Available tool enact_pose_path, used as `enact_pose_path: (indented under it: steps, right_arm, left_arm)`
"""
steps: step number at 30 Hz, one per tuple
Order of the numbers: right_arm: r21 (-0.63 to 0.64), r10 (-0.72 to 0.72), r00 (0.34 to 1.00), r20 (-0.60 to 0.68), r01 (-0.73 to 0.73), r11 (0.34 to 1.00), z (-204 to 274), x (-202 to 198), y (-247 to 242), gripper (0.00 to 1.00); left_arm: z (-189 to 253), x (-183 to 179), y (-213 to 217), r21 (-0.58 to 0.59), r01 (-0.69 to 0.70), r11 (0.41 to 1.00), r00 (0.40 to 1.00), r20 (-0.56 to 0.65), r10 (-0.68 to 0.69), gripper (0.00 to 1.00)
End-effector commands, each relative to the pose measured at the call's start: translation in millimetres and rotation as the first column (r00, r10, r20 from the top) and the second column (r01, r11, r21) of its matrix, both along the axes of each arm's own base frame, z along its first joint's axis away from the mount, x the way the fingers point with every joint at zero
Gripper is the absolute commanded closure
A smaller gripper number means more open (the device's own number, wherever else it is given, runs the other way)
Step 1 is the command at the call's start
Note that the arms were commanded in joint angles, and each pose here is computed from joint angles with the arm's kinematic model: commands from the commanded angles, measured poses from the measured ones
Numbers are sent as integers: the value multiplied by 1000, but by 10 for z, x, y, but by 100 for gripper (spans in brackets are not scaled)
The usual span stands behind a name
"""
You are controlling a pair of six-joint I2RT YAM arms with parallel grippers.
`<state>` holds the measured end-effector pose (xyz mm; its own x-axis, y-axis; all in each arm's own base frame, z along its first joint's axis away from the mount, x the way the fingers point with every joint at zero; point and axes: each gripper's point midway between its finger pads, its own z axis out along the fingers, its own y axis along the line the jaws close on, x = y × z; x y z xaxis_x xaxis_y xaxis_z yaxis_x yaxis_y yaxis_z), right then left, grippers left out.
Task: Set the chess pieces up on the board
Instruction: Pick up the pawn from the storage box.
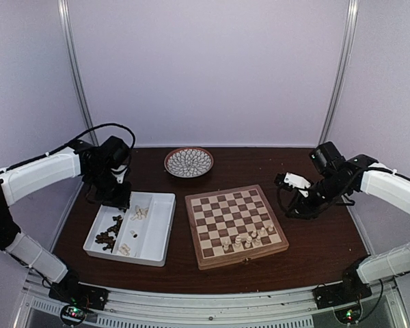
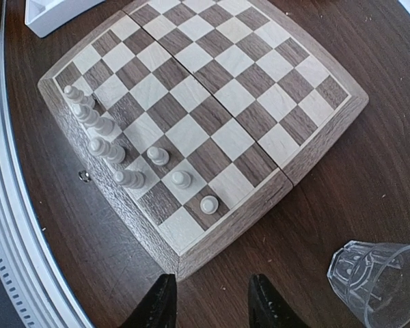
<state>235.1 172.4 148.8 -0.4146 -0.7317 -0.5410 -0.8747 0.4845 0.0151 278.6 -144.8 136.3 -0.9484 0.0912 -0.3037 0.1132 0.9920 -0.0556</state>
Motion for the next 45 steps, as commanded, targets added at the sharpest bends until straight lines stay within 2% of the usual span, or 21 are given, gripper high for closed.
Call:
enact_pose_path:
  steps: [1,5,8,16,21,28,45]
  right_arm:
    - [113,8,998,66,-15,994,208,67,141,60]
    - [140,34,999,36,-39,989,191,16,199,60]
    - [156,56,998,21,-58,986,181,-26,231,60]
    - [173,86,996,9,-86,981,168,-110,246,59]
    - [183,96,995,5,-95,978,178,-132,261,59]
    - [189,113,994,-5,-110,976,171,-159,274,59]
    - [190,129,991,-28,-122,974,124,-177,290,59]
  left_arm:
    - [-206,-367,-10,-23,-216,976,975,-61,214,69]
    - [-363,-471,-31,0,-289,957,955,-67,288,70]
    - [-528,-526,-118,-37,-330,943,940,-105,325,69]
    - [-720,-424,-180,-84,-426,901,903,-93,419,66]
    - [-774,-313,-280,-114,-449,886,893,-93,441,66]
    - [-954,-379,-276,-72,-498,864,862,-147,485,66]
    - [-1075,-404,-171,-37,-521,853,849,-126,513,72]
